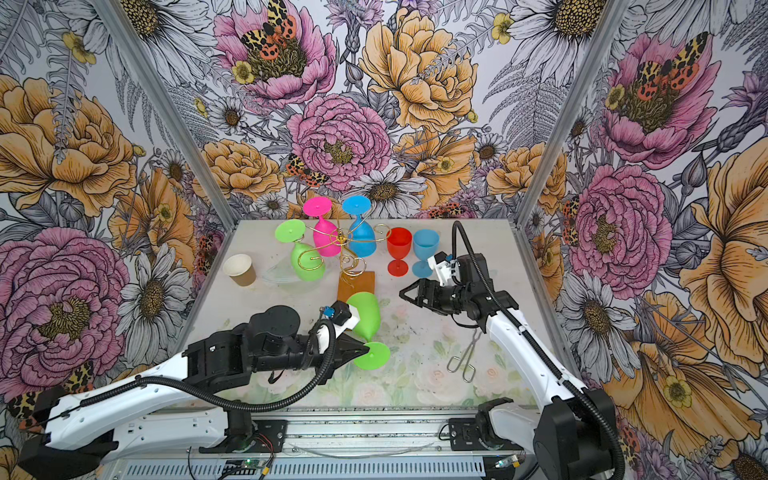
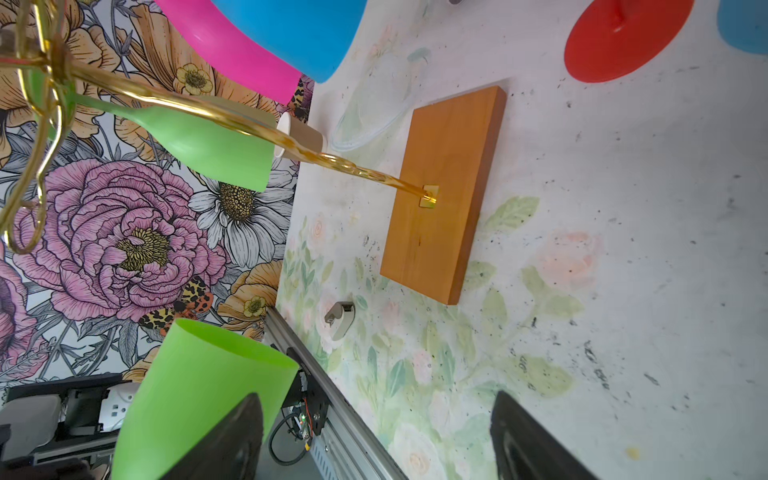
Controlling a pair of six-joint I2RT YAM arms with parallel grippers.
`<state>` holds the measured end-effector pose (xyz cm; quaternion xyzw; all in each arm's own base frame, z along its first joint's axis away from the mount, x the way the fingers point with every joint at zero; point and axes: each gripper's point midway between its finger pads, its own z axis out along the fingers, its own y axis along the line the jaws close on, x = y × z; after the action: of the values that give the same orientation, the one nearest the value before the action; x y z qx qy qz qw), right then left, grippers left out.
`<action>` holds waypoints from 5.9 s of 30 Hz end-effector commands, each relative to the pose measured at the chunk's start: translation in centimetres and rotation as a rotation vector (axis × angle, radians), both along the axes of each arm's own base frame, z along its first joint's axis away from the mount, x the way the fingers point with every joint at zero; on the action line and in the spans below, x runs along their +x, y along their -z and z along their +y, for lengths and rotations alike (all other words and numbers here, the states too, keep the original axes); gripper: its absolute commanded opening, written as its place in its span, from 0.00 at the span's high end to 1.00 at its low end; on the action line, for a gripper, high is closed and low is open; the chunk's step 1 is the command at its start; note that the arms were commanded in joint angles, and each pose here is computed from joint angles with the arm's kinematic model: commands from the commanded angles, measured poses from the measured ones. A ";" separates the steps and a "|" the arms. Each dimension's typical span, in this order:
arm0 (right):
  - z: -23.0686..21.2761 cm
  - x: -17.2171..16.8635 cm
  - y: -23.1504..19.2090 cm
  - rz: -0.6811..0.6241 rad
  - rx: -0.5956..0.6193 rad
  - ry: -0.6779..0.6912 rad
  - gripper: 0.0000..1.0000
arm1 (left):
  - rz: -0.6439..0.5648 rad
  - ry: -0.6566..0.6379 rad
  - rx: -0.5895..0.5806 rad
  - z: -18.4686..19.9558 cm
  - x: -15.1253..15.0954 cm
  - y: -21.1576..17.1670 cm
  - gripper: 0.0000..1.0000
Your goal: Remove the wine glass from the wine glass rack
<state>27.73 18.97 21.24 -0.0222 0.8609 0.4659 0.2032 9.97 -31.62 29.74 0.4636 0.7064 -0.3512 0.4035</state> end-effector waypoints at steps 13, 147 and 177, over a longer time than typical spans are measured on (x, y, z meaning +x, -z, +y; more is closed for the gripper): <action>1.4 1.4 -3.3 -0.006 0.065 -0.047 0.16 | -0.658 0.088 0.402 -1.0 -0.8 4.8 1.00; -2.2 14.5 2.6 -0.139 -0.876 0.102 1.00 | 0.028 -1.229 -0.072 21.7 12.9 -0.2 0.18; -0.4 17.1 3.9 -0.146 -0.846 0.096 1.00 | 0.269 -1.277 -0.162 25.9 16.5 -1.2 0.15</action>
<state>44.10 17.76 16.99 -0.0943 0.9625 0.0489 0.2496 26.52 -4.81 30.01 -0.1423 0.8591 -0.1116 0.4789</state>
